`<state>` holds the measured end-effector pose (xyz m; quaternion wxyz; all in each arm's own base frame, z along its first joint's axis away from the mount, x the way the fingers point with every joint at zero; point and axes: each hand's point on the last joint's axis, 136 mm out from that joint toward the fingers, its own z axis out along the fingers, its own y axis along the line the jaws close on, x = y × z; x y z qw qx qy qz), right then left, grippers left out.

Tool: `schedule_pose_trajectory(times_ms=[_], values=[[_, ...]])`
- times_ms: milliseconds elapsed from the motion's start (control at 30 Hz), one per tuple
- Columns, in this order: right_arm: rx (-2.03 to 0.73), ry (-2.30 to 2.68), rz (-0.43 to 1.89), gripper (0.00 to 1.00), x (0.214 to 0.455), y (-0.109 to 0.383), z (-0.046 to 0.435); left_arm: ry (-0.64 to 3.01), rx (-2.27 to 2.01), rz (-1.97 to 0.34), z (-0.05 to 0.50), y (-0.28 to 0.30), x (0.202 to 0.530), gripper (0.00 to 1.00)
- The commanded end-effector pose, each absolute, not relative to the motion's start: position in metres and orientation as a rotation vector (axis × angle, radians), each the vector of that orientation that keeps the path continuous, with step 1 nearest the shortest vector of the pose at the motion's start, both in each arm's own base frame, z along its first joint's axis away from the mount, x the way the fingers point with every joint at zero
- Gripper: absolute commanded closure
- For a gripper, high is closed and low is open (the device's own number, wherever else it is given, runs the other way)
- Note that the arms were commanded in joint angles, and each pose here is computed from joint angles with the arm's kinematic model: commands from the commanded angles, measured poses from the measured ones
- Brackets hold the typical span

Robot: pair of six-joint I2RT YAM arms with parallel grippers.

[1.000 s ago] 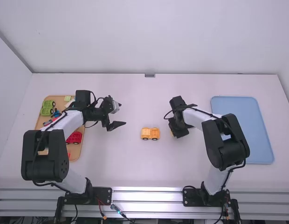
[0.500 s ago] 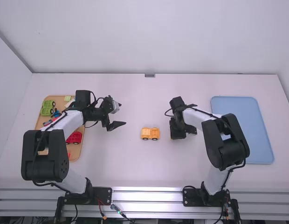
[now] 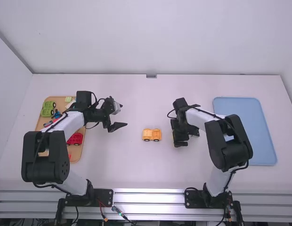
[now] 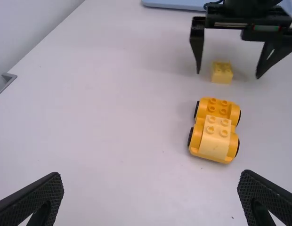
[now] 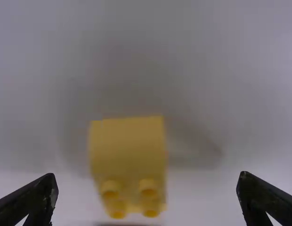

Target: Assemble lego blocks to make yellow taxi

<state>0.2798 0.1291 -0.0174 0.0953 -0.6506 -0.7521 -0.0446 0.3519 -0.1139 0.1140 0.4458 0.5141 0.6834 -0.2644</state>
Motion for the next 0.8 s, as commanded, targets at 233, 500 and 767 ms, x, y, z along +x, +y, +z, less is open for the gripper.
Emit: schedule_pose_trajectory(times_ms=[233, 500, 767], values=[[-1.329, -2.491, -0.682, 0.01, 0.348, 0.150, 0.066, 1.672, 1.268, -0.682, 0.119, -0.117, 0.347, 0.01], [-1.182, -2.504, -1.008, 0.01, 0.381, 0.146, 0.104, 1.678, 1.268, -0.682, 0.118, -0.117, 0.346, 0.01], [-1.184, -2.242, -1.077, 0.01, 0.357, 0.150, 0.122, 1.680, 1.267, -0.683, 0.117, -0.117, 0.346, 0.01]])
